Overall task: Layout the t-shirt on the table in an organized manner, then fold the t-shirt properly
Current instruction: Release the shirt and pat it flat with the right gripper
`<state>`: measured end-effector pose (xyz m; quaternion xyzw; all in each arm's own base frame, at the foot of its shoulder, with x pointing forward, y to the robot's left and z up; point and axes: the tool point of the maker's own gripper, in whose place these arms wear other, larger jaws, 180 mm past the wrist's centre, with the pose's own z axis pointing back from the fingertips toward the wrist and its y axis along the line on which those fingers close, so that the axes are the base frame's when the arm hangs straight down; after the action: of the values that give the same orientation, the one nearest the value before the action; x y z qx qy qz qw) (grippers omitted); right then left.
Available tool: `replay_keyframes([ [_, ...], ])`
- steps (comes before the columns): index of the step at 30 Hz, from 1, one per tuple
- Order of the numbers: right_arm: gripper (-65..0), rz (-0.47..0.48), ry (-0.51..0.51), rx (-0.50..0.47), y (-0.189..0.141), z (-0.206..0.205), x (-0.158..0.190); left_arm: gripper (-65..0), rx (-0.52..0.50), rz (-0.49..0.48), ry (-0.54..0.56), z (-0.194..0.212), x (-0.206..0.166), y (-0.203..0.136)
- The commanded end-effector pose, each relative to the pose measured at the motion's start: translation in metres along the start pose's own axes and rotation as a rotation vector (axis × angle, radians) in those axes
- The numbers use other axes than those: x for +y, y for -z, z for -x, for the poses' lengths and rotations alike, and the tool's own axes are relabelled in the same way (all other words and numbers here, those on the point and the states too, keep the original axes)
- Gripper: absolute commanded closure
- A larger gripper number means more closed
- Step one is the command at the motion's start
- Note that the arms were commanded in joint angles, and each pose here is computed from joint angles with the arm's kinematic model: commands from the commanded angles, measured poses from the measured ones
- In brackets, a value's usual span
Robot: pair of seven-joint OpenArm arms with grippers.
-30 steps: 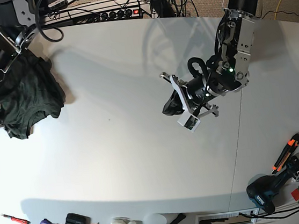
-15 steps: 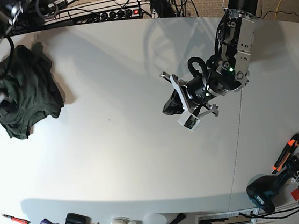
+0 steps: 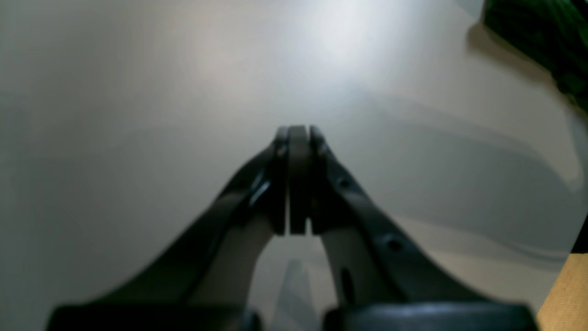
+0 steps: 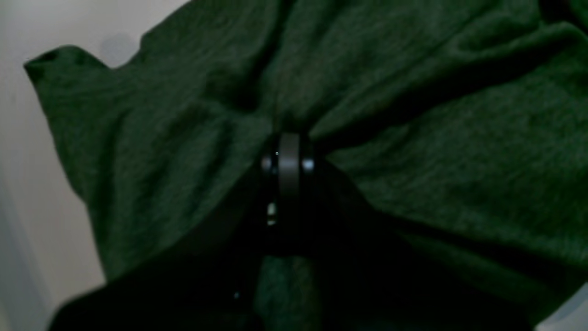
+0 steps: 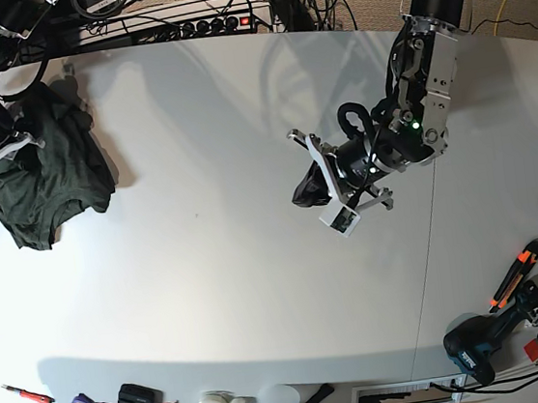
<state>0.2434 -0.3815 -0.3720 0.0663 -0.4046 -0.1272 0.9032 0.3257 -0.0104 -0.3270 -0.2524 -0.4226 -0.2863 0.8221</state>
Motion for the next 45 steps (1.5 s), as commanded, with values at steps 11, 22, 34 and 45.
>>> replay_keyframes([
  [11, 0.0, 0.328, 0.058, 0.01, -0.003, 0.01, -0.069, 0.0, -0.055, 0.006, 0.013, -0.018, 0.0, -0.003],
  [22, 0.0, 0.501, 0.337, 0.117, 0.007, 0.075, -0.1, 0.0, -0.055, 0.011, 0.018, -0.018, -0.001, -0.002],
  [34, 0.0, 0.625, 0.454, 0.199, 0.01, 0.123, -0.088, 0.0, -0.056, 0.016, 0.014, -0.018, -0.001, -0.003],
  [45, 0.0, 0.665, 0.408, -0.022, -0.015, 0.047, -0.103, 0.0, -0.056, 0.016, 0.014, -0.018, -0.002, -0.003],
])
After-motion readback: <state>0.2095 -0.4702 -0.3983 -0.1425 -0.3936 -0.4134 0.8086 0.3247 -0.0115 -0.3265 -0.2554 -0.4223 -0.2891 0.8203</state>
